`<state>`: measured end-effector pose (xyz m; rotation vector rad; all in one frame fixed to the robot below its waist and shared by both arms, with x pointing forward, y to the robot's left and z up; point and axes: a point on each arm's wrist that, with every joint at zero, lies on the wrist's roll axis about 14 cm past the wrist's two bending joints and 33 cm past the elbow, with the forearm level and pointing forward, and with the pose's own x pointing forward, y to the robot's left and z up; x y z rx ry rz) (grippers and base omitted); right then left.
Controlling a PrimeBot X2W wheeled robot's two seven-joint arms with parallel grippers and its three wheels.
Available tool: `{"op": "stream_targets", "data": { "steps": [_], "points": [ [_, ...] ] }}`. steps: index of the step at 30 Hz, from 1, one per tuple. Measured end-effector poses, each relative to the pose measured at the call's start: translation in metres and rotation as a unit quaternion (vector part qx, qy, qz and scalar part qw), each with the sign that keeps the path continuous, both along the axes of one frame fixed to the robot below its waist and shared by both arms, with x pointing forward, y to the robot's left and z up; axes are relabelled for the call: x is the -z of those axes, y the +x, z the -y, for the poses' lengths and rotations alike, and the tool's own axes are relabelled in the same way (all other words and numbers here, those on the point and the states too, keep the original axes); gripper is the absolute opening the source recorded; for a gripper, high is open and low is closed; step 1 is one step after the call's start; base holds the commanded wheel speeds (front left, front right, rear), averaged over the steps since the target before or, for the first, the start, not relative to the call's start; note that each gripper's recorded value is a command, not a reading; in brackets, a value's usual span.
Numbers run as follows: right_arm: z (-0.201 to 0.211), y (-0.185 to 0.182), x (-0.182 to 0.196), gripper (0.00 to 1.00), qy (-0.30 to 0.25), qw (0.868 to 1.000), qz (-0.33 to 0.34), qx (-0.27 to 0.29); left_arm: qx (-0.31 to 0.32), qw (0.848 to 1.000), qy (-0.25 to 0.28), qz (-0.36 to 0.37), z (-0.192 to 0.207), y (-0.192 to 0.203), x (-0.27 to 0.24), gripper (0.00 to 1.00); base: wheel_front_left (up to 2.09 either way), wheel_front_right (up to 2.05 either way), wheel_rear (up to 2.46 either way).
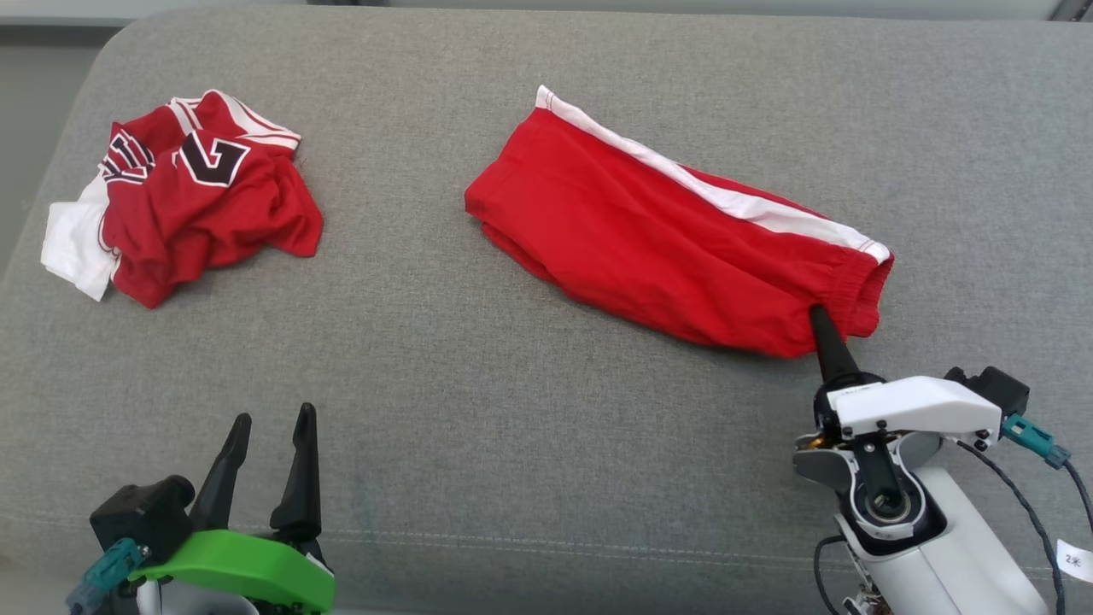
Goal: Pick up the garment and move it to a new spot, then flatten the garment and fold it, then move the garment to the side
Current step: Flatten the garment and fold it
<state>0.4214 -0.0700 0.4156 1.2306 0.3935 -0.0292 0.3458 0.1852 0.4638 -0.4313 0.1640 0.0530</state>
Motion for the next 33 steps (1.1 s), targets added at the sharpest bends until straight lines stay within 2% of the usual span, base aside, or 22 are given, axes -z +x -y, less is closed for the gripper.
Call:
{"op": "stream_targets", "data": {
  "steps": [8, 14, 21, 24, 27, 30, 33],
  "points": [
    [0.053, 0.005, -0.005, 0.00, -0.045, 0.998, 0.017, 0.035, 0.009, 1.000, -0.007, -0.010, 0.008, -0.003, 0.005, 1.00, 0.00, 0.00, 0.00],
    [0.090, -0.010, 0.005, 0.00, -0.079, 0.996, -0.003, 0.042, 0.023, 1.000, -0.005, -0.006, 0.015, 0.002, 0.002, 1.00, 0.00, 0.00, 0.00],
    [0.176, -0.030, 0.008, 0.00, -0.145, 0.984, -0.027, 0.103, 0.046, 0.999, -0.011, -0.008, 0.029, 0.007, 0.001, 1.00, 0.00, 0.00, 0.00],
    [0.201, -0.034, 0.006, 0.00, -0.177, 0.977, -0.032, 0.114, 0.052, 0.998, -0.015, -0.011, 0.034, 0.008, 0.002, 1.00, 0.00, 0.00, 0.00],
    [0.194, -0.028, -0.004, 0.00, -0.209, 0.974, -0.012, 0.083, 0.058, 0.998, -0.019, -0.016, 0.040, 0.008, 0.004, 1.00, 0.00, 0.00, 0.00],
    [0.169, -0.020, -0.014, 0.00, -0.242, 0.970, 0.015, 0.020, 0.061, 0.998, -0.025, -0.019, 0.044, 0.007, 0.005, 1.00, 0.00, 0.00, 0.00],
    [0.138, -0.006, -0.033, 0.00, -0.276, 0.958, 0.062, -0.046, 0.067, 0.997, -0.026, -0.023, 0.048, 0.005, 0.005, 1.00, 0.00, 0.00, 0.00]
  ]
}}
